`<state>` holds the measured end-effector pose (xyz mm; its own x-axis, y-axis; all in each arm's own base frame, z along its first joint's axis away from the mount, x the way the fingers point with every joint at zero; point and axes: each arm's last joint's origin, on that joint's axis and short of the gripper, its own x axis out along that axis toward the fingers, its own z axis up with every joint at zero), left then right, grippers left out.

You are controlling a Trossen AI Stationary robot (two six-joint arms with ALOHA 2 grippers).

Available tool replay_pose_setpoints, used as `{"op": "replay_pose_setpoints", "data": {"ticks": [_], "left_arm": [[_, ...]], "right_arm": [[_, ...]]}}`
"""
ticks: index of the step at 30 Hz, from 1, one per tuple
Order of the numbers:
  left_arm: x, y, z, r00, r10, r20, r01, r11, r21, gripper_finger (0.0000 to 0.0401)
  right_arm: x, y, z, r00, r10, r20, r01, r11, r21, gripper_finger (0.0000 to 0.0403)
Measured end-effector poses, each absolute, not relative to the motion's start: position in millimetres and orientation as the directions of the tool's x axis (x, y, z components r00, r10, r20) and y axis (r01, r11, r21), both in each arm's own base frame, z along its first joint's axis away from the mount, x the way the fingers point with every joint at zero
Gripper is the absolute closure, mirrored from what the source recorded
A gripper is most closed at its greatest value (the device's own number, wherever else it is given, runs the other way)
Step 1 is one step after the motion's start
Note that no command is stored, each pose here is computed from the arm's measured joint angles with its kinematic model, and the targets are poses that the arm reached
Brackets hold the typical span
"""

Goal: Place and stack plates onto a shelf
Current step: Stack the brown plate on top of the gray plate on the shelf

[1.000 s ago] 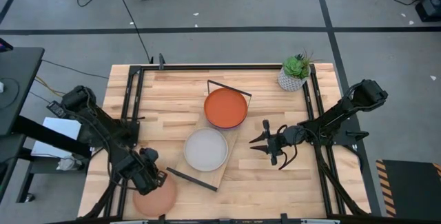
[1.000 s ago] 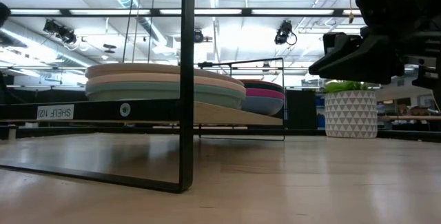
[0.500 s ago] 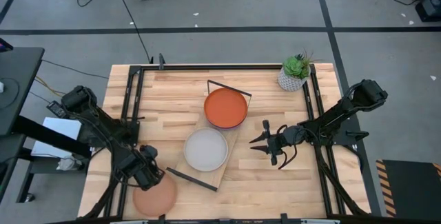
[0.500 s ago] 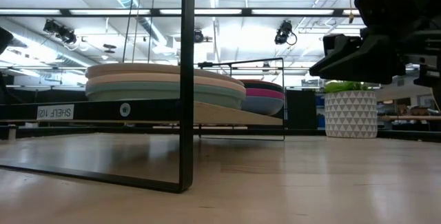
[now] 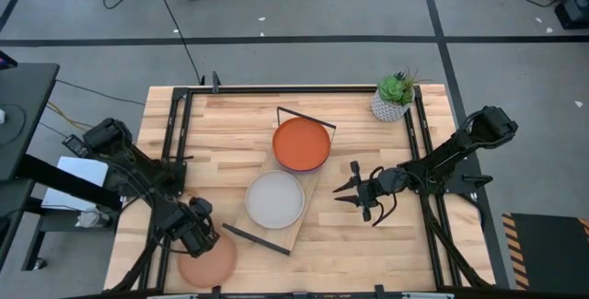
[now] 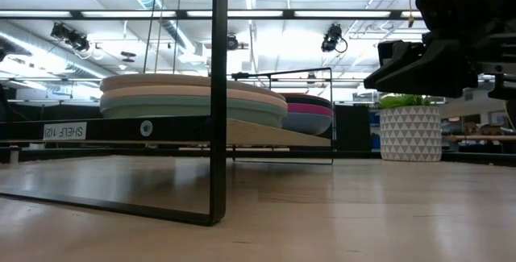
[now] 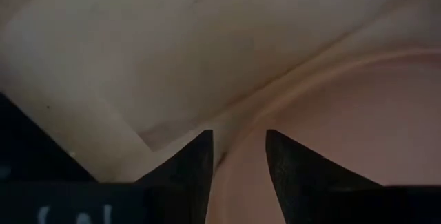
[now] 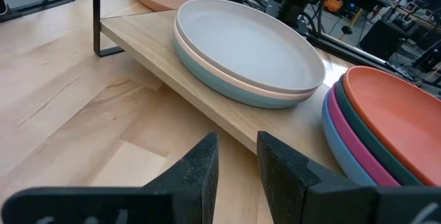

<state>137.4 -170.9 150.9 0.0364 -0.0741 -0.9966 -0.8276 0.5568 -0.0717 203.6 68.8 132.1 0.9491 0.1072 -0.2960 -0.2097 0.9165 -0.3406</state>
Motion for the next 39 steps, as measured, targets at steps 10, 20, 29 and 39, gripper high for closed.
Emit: {"op": "replay_pose_setpoints", "data": {"ticks": [10, 20, 29, 39], "left_arm": [[139, -177, 144, 0.013, -0.104, -0.994, -0.809, 0.584, -0.071, 0.0362], [138, -179, 148, 0.018, -0.138, -0.990, -0.807, 0.583, -0.096, 0.0385], [144, -188, 194, 0.166, -0.342, -0.925, -0.750, 0.565, -0.343, 0.0387], [157, -197, 274, 0.465, -0.444, -0.766, -0.579, 0.502, -0.642, 0.0387]], "right_arm": [[204, 69, 132, 0.949, 0.108, -0.296, -0.210, 0.916, -0.340, 0.0296], [204, 69, 132, 0.949, 0.108, -0.296, -0.210, 0.916, -0.340, 0.0296], [204, 69, 132, 0.949, 0.108, -0.296, -0.210, 0.917, -0.340, 0.0296], [204, 69, 132, 0.949, 0.108, -0.295, -0.210, 0.917, -0.340, 0.0296]]}}
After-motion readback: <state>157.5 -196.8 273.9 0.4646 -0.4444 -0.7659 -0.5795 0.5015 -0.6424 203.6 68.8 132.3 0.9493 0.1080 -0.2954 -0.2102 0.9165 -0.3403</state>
